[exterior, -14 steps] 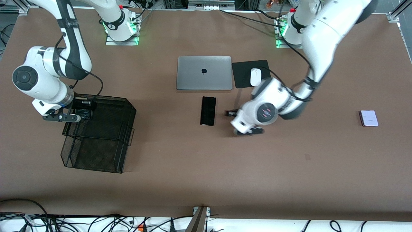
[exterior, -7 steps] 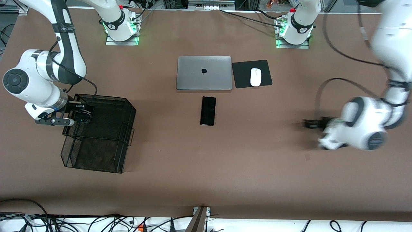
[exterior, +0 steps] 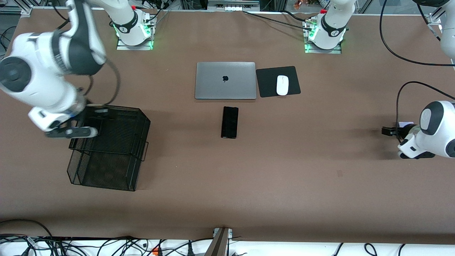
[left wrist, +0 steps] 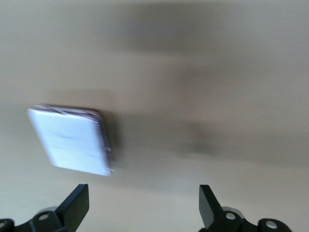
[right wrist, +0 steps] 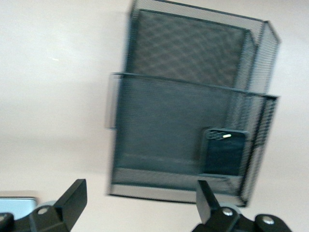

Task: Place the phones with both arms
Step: 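Grasp the black phone with the right gripper while the left gripper lifts the white phone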

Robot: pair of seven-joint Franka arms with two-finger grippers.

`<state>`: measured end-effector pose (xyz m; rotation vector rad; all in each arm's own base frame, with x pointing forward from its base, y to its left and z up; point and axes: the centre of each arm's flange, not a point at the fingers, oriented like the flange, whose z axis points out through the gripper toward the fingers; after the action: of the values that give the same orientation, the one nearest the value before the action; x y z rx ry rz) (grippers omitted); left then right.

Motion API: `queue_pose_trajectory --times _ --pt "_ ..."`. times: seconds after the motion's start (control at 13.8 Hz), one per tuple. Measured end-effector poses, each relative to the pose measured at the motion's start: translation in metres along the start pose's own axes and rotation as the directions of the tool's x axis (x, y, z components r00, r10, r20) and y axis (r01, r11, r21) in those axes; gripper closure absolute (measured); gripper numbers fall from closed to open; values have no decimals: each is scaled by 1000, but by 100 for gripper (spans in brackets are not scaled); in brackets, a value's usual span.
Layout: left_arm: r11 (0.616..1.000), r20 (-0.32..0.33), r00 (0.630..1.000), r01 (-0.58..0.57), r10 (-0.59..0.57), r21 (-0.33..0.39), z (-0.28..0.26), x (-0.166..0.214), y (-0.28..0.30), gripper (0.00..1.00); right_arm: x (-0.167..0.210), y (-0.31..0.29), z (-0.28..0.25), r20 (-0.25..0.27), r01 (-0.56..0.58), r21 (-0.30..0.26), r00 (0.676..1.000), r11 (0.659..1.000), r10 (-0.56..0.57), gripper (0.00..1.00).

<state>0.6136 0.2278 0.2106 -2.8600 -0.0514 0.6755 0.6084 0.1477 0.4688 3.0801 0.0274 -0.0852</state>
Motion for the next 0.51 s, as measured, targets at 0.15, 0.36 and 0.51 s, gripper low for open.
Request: queue_pose_trajectory --times 0.15,0.36,0.51 --pt "998 -33 998 -52 53 38 8 0 -26 0 -17 -79 6 18 -70 40 997 997 70 0" --pt "995 -88 991 -104 104 8 32 -3 -67 0 -30 -192 28 45 -185 82 982 979 182 0" --pt "992 -126 985 -123 120 -12 51 -1 -82 0 -39 -264 51 27 -227 61 974 972 225 0"
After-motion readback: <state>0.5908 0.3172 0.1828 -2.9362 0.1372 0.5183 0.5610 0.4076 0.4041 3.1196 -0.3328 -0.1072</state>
